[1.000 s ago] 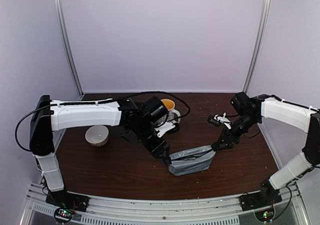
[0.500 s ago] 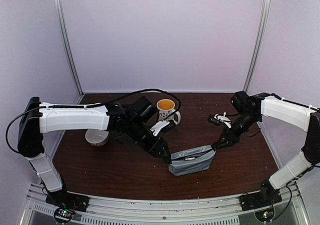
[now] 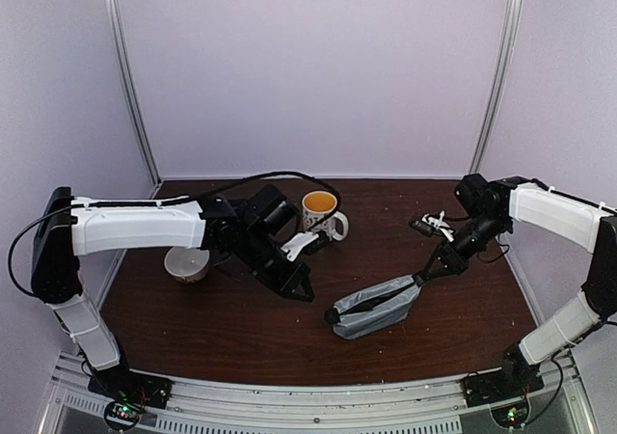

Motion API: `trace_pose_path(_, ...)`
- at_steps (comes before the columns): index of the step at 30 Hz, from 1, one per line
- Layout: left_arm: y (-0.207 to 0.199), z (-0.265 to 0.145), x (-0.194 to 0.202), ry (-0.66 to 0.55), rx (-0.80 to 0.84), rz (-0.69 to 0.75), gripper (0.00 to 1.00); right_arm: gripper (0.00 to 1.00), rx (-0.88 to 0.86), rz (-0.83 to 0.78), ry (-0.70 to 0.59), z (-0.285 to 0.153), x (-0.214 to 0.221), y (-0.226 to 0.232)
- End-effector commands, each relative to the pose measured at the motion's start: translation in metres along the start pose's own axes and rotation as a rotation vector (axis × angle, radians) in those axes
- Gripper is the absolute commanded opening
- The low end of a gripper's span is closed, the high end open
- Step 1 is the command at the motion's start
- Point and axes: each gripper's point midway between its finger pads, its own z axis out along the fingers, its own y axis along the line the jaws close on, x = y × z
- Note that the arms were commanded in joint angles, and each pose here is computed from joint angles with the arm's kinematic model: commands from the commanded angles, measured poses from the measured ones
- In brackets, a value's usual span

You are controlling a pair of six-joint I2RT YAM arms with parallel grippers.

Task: Sort the hair-cutting tools

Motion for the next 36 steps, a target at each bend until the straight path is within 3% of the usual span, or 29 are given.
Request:
trace_pose_path(1, 0.023, -0.047, -0.010, -0.122, -0.067, -0.015, 0.00, 0.00, 0.008, -0.002, -0.158, -0.034, -0.024, -0.002)
trace_pose_path(9, 0.016, -0.039, -0.017, -0.104, 0.012, -0.007, 0.00, 0.01, -0.075, 0.011, -0.103, -0.018, -0.018, 0.005)
trace_pose_path(11, 0.011, -0.036, -0.019, -0.106, 0.030, 0.003, 0.33, 0.03, -0.081, 0.008, -0.084, -0.013, -0.016, 0.006)
trace_pose_path(13, 0.003, -0.030, -0.022, -0.115, 0.052, 0.019, 0.49, 0.05, -0.075, 0.006, -0.084, -0.012, -0.015, 0.006)
trace_pose_path(15, -0.011, -0.021, -0.023, -0.098, 0.098, 0.029, 0.55, 0.08, -0.057, 0.007, -0.087, -0.012, -0.017, 0.003)
trace_pose_path(22, -0.025, 0.007, -0.021, -0.024, 0.163, 0.024, 0.57, 0.14, -0.054, 0.017, -0.070, -0.008, -0.015, -0.002)
trace_pose_path(25, -0.023, 0.018, -0.019, 0.004, 0.172, 0.002, 0.55, 0.15, -0.047, 0.019, -0.063, -0.007, -0.013, -0.004)
trace_pose_path(27, -0.024, 0.022, -0.018, 0.016, 0.186, -0.004, 0.48, 0.14, -0.045, 0.024, -0.057, -0.006, -0.011, -0.005)
trace_pose_path(30, -0.027, 0.025, -0.021, 0.018, 0.209, -0.002, 0.29, 0.07, -0.058, 0.017, -0.061, -0.008, -0.013, -0.001)
trace_pose_path(33, -0.036, 0.014, -0.031, -0.018, 0.224, 0.040, 0.00, 0.02, -0.072, -0.005, -0.088, -0.016, -0.020, 0.008)
trace_pose_path(36, -0.060, -0.031, -0.046, -0.138, 0.242, 0.113, 0.00, 0.01, -0.158, -0.081, -0.138, -0.044, -0.031, 0.043)
